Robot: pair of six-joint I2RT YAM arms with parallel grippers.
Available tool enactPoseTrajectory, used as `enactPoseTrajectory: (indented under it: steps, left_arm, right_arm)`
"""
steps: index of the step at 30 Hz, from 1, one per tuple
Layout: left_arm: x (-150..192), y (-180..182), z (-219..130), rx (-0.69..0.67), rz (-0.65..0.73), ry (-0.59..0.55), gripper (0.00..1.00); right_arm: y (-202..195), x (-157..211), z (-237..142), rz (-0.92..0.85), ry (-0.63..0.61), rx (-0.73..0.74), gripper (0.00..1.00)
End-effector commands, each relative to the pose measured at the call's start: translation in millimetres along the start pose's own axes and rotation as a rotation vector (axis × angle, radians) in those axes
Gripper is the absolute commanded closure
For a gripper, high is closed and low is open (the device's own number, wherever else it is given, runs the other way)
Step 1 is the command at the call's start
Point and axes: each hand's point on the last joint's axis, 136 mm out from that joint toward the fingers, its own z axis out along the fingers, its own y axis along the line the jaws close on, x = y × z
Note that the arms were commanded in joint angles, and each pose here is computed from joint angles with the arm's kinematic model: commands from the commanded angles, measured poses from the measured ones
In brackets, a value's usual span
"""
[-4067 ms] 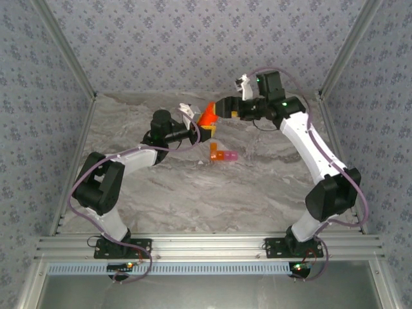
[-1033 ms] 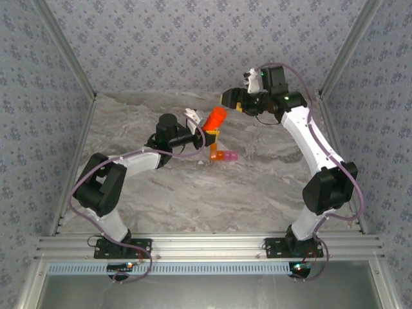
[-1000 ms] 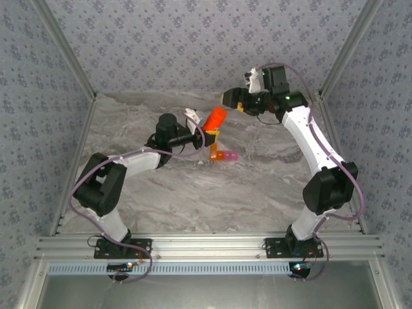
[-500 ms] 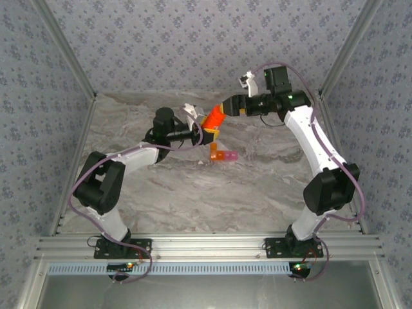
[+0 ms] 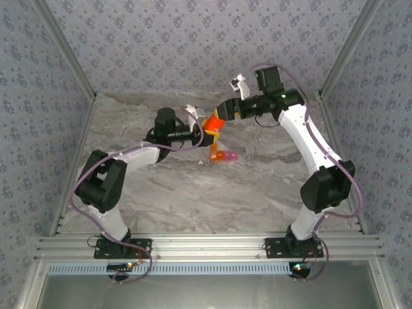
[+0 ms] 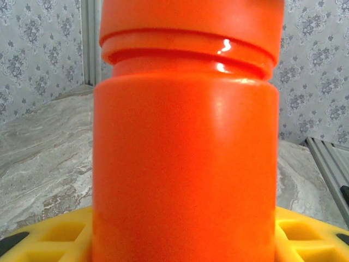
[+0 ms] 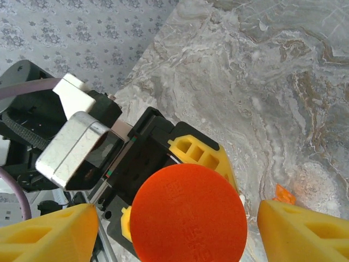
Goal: Sort the pills into containers
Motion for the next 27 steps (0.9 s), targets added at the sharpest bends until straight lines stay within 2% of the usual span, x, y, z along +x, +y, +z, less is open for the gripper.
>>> enactPoseTrajectory:
  steps: [1,7,13,18,27]
  left_arm:
    - [-20.3,-3.7,1.5,0.032,0.039,-0.038,1.0]
    - [-21.2,-3.2,1.9,0.032,0.036,-0.038,1.0]
    - [-23.9,0.5,2.3,0.003,0.045,-0.044,1.0]
    - [-27.2,5.5,1.9,-0.104,0.124,-0.047,1.0]
    - [-28.2,5.9,4.3,-0.24,0.227,-0.05,1.0]
  right_arm:
    - [5.1,-2.4,-1.6,-0.024,0.006,-0.002,0.25]
    - [4.3,0.0,0.8,-0.018,0.015,-0.002,0.42]
    - [-6.2,7.5,10.3,0.043,0.029,0.049,0.52]
    - [-19.7,14.9,26.5,0.169,0.018,0.087,0.55]
    - [-33.7,18.8,42.0,0.388,-0.086,0.117,0.58]
